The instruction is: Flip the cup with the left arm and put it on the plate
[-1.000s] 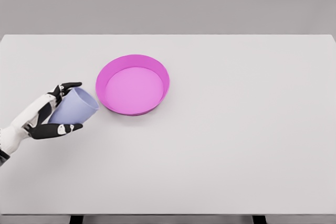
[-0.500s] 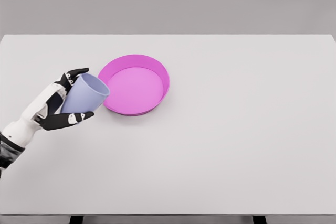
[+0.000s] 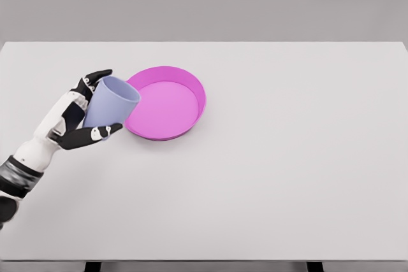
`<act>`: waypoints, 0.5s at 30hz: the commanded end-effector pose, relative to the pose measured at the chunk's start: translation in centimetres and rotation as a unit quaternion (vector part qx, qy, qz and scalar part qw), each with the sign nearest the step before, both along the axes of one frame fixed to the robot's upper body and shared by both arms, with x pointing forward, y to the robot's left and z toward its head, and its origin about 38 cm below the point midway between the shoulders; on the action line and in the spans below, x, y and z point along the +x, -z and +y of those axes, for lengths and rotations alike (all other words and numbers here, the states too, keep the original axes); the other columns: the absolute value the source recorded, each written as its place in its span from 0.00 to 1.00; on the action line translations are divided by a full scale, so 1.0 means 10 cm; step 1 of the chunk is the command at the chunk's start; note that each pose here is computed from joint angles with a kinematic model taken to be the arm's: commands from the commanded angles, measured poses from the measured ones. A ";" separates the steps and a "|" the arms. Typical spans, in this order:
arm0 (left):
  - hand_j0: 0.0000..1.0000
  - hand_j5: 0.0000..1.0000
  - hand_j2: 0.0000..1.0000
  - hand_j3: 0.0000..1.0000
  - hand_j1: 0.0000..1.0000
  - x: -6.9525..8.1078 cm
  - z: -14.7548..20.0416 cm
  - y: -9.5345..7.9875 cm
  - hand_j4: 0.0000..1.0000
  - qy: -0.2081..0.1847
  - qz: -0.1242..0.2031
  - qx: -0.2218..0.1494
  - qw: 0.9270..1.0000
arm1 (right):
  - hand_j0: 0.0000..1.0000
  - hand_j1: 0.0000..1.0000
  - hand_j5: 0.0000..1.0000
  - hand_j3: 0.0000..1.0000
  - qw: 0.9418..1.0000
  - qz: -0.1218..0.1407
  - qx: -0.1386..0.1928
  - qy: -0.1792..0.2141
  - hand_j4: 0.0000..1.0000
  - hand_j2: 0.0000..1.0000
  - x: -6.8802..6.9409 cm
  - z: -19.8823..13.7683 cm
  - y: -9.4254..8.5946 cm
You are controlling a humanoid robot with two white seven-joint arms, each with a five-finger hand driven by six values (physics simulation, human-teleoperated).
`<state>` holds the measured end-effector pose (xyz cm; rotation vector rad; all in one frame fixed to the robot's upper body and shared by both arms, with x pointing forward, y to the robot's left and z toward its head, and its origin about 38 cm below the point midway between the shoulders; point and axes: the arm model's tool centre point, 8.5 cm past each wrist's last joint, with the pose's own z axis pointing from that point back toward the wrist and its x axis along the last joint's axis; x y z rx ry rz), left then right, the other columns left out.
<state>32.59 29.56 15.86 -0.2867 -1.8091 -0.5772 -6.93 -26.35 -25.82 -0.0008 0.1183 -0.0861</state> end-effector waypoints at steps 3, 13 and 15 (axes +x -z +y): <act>0.74 0.74 0.74 0.74 0.74 0.02 -0.02 -0.03 0.74 -0.002 -0.009 -0.010 1.000 | 1.00 1.00 1.00 1.00 1.000 0.000 0.000 0.000 1.00 1.00 0.00 0.00 0.00; 0.74 0.74 0.74 0.74 0.74 0.12 -0.10 -0.11 0.74 -0.015 -0.030 -0.040 0.999 | 1.00 1.00 1.00 1.00 1.000 0.000 0.000 0.000 1.00 1.00 0.00 0.00 0.00; 0.74 0.74 0.74 0.74 0.74 0.12 -0.11 -0.12 0.74 -0.014 -0.032 -0.043 0.998 | 1.00 1.00 1.00 1.00 1.000 0.000 0.000 0.000 1.00 1.00 0.00 0.00 0.00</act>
